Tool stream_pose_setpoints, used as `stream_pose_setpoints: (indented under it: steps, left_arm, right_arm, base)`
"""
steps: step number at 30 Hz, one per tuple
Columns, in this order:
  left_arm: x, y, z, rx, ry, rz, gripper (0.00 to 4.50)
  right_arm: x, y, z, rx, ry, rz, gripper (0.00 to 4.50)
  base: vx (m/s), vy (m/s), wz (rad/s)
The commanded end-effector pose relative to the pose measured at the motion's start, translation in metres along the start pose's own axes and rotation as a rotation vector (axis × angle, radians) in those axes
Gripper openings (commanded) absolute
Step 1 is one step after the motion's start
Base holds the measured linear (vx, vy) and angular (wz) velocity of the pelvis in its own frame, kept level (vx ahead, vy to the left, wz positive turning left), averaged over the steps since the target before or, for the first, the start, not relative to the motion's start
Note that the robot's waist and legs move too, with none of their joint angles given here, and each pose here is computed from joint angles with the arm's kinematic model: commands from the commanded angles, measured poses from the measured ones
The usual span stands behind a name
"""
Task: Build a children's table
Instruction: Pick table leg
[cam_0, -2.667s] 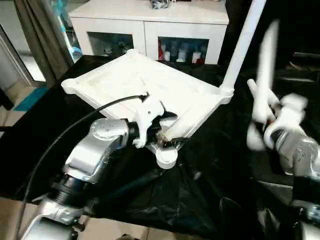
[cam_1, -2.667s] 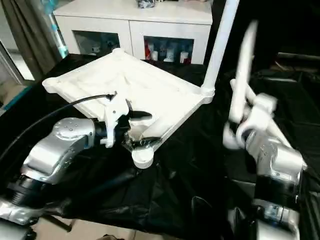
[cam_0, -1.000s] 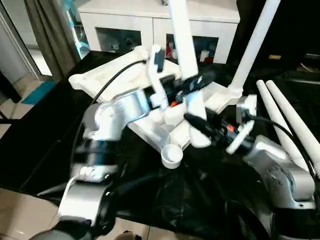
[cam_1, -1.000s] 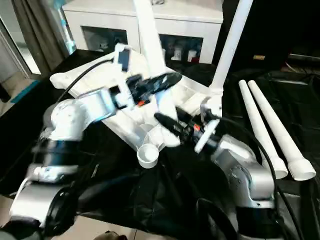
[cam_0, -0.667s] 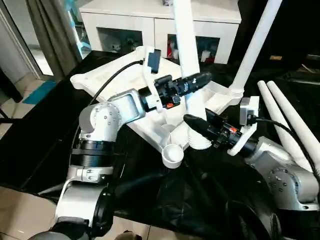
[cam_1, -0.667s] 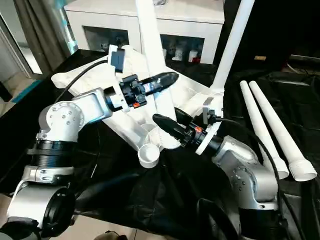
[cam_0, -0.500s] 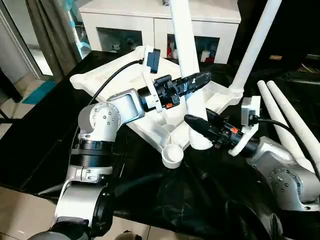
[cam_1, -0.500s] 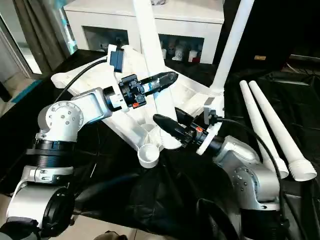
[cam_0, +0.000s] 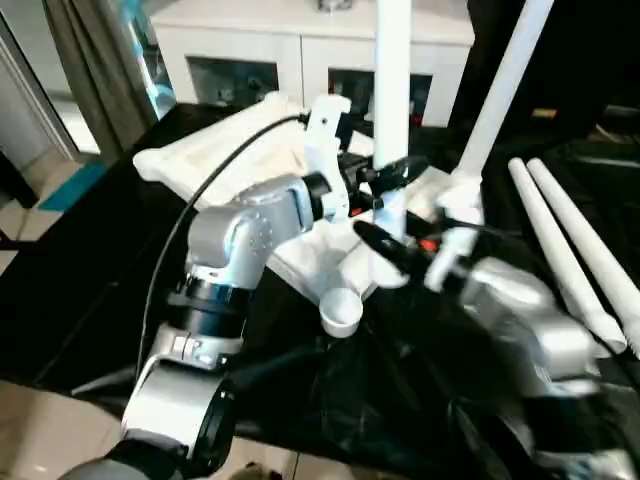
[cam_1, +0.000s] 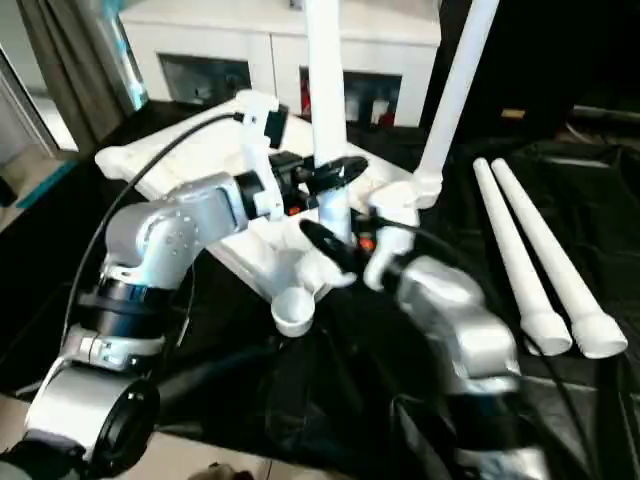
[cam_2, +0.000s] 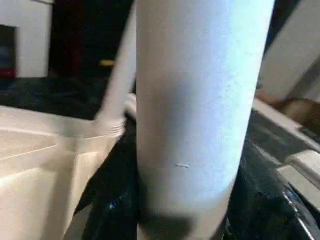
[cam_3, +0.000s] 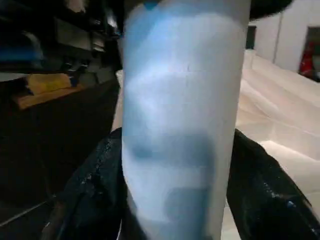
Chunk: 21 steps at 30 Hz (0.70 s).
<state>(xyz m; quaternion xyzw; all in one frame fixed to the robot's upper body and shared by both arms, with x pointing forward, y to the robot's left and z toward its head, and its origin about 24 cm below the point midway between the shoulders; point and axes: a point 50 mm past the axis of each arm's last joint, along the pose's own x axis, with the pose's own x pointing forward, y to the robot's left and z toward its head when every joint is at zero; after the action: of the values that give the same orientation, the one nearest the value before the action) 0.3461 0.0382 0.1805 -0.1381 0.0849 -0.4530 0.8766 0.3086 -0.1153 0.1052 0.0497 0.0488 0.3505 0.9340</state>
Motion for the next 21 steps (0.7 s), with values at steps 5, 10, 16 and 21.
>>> stream_pose_setpoints:
  steps: [5, 10, 16, 21]
  left_arm:
    - [0.002, -0.005, 0.013, 0.067, -0.036, 0.024, 1.93]
    - [0.001, -0.005, 0.014, 0.078, -0.052, 0.029, 1.93]
    - [-0.001, -0.008, 0.017, 0.013, -0.091, -0.089, 2.69]
    - [-0.004, -0.005, 0.018, -0.045, -0.151, -0.169, 3.15]
  right_arm:
    - [0.008, 0.000, -0.004, -0.016, 0.040, -0.029, 1.96]
    - [0.007, 0.001, -0.002, -0.012, 0.031, 0.021, 1.93]
    - [-0.007, 0.010, 0.006, 0.033, -0.014, 0.218, 1.92]
    - [-0.020, 0.011, 0.010, 0.071, -0.032, 0.319, 1.91]
  base:
    - [0.000, 0.000, 0.00]
    - [0.000, 0.000, 0.00]
    - [0.000, 0.000, 0.00]
    - [0.000, 0.000, 0.00]
